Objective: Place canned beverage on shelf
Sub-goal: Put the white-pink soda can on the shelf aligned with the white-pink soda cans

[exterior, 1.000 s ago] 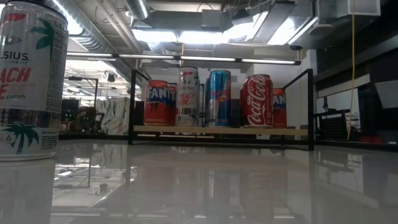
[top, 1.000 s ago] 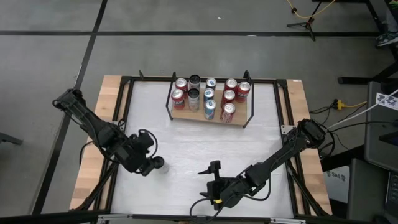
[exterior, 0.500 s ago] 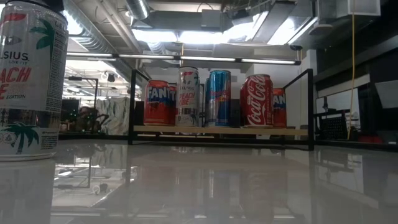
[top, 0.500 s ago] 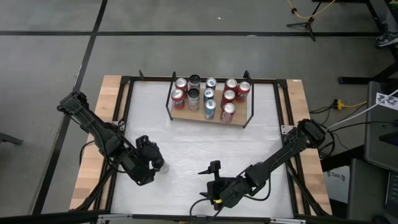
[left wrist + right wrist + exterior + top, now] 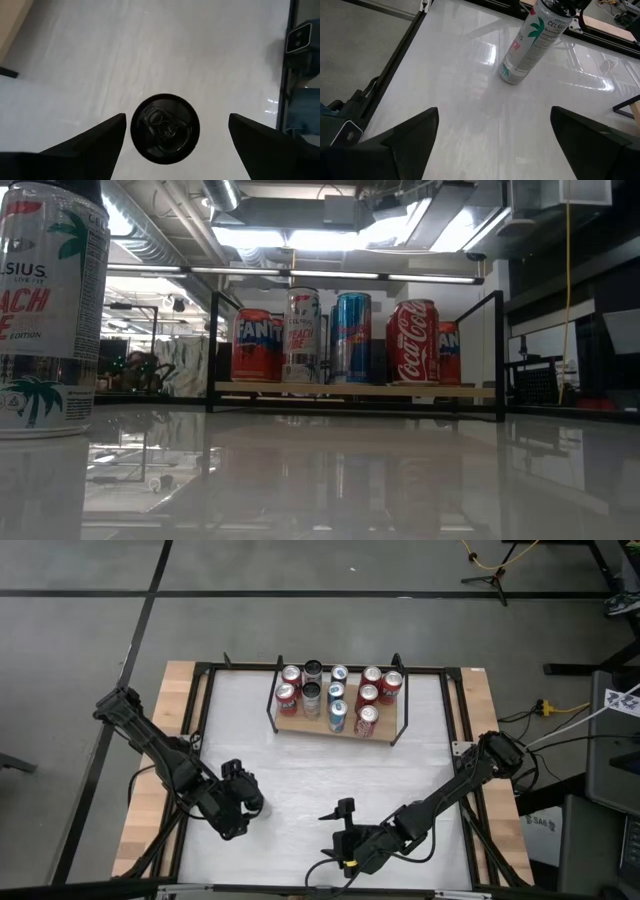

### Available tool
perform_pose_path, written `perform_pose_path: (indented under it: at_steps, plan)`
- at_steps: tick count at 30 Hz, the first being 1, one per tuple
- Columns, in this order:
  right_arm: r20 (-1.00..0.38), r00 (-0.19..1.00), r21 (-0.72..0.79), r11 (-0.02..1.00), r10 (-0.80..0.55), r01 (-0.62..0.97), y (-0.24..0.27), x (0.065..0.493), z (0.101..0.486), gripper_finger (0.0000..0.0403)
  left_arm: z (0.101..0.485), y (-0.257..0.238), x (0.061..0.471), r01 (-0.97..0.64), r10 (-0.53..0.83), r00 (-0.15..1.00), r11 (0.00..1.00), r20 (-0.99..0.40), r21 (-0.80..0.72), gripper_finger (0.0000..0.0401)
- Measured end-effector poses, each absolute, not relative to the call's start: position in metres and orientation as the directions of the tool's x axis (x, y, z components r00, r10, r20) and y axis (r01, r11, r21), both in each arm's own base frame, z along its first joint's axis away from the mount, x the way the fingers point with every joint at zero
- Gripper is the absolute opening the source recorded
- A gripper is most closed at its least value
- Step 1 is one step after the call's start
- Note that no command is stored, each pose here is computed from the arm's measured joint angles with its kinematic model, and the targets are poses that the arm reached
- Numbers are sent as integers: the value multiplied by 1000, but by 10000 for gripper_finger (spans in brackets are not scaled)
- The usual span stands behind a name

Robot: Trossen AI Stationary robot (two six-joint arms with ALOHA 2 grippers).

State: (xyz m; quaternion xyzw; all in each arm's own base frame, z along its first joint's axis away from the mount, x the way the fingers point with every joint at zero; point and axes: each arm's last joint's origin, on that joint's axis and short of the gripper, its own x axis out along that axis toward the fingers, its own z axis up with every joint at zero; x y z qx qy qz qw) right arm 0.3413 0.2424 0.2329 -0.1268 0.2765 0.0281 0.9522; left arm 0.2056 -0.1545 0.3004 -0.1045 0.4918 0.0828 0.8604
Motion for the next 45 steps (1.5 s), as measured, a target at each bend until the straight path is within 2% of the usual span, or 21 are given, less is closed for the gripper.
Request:
perform_pose_path:
  at_steps: [18,24,27,31,37,45]
  plan:
    - [-534,846,-226,966,-16,-124,242,341,233,374,265,-157,205,-239,46,482,968,-875,-81,345]
    - [-534,846,-226,966,-17,-123,242,341,233,374,265,-158,207,-241,44,495,966,-868,-89,345]
    - [-533,846,-222,968,-16,-121,242,341,233,374,265,-158,207,-242,45,494,966,-868,-88,335]
    - [-530,848,-188,977,-14,-101,242,340,236,374,265,-157,207,-263,48,496,960,-867,-97,303]
    - [-505,863,-152,981,25,-118,231,325,272,374,265,-157,207,-266,49,499,959,-865,-99,236]
    - [-521,844,-82,977,125,-195,197,277,337,374,265,-154,211,-282,49,507,953,-861,-112,231]
